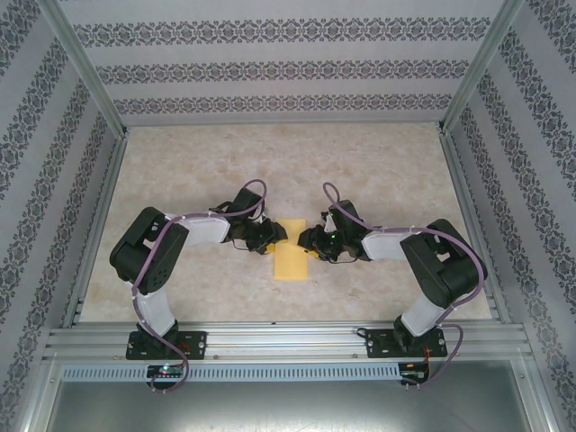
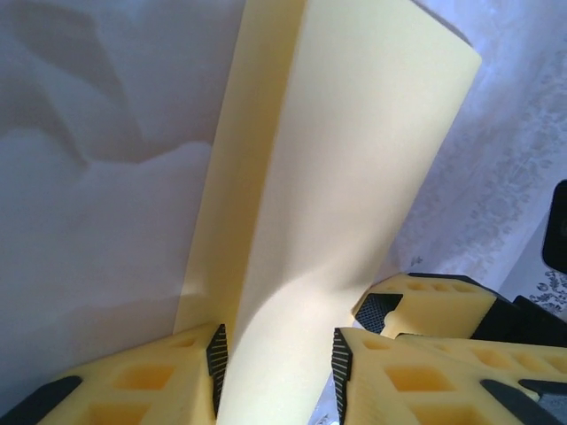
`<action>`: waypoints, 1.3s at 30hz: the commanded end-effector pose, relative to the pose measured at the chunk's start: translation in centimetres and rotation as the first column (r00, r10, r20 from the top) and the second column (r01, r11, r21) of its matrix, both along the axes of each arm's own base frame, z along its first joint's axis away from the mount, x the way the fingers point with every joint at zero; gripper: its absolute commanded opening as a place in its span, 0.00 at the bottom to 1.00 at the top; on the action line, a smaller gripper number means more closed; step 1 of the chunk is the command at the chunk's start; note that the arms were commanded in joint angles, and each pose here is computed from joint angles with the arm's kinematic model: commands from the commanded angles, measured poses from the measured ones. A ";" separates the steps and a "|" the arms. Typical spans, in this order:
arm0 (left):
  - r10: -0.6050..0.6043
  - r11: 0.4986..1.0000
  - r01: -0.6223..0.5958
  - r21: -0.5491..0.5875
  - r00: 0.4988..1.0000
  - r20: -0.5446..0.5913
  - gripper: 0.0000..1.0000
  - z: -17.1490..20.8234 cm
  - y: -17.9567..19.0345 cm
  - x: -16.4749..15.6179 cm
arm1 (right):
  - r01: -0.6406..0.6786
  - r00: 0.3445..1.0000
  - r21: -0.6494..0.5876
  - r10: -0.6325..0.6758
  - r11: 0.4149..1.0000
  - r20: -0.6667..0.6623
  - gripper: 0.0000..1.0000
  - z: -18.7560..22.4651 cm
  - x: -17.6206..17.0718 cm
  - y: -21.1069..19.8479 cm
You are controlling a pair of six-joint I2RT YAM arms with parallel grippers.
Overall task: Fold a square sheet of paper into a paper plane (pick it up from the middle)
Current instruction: Fold the triangle a second time at the center of the table.
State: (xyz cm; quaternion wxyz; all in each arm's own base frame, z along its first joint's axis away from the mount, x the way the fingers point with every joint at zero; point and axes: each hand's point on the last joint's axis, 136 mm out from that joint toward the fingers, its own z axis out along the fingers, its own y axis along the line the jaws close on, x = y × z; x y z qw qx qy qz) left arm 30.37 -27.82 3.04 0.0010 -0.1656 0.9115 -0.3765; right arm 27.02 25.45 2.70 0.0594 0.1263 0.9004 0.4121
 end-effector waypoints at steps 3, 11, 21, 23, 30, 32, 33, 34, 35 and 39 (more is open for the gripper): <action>0.015 0.998 -0.012 -0.067 0.999 0.043 0.35 1.6 -0.6 1.0 | 0.009 0.999 -0.023 -0.010 1.000 -0.032 0.42 -1.9 -0.9 -0.2; -0.009 0.998 0.013 -0.063 0.998 0.069 0.27 2.3 -0.6 1.4 | 0.022 0.999 -0.009 -0.022 1.000 0.028 0.45 -0.6 -0.5 -0.4; -0.082 0.996 0.079 0.032 0.991 0.104 0.11 2.8 0.2 1.9 | 0.088 0.979 -0.069 -0.074 0.994 0.188 0.59 3.0 -0.4 -3.0; -0.098 0.995 0.093 0.047 0.990 0.103 0.09 2.9 0.5 2.1 | 0.094 0.968 -0.088 -0.070 0.992 0.241 0.60 4.2 -0.5 -3.6; -0.174 0.984 0.169 0.060 0.981 0.092 0.08 3.0 0.8 2.1 | 0.090 0.873 -0.171 0.005 0.981 0.488 0.59 7.7 -1.1 -4.0; -0.190 0.981 0.187 0.048 0.977 0.093 0.08 3.1 0.5 2.1 | 0.080 0.828 -0.213 0.054 0.974 0.558 0.60 8.3 -1.6 -3.8; -0.200 0.980 0.197 0.041 0.975 0.097 0.08 3.3 0.3 2.1 | 0.083 0.816 -0.230 0.066 0.970 0.575 0.60 8.4 -1.8 -3.8; -0.209 0.978 0.207 0.032 0.973 0.099 0.08 3.5 0.2 2.0 | 0.096 0.808 -0.247 0.070 0.964 0.585 0.60 8.4 -1.9 -4.0; -0.218 0.976 0.216 0.030 0.971 0.102 0.08 3.7 0.1 2.0 | 0.116 0.808 -0.262 0.062 0.958 0.586 0.60 8.2 -2.0 -4.5; -0.260 0.966 0.258 0.033 0.960 0.107 0.06 4.7 -0.4 1.9 | 0.169 0.850 -0.300 0.015 0.939 0.526 0.62 6.7 -2.2 -6.1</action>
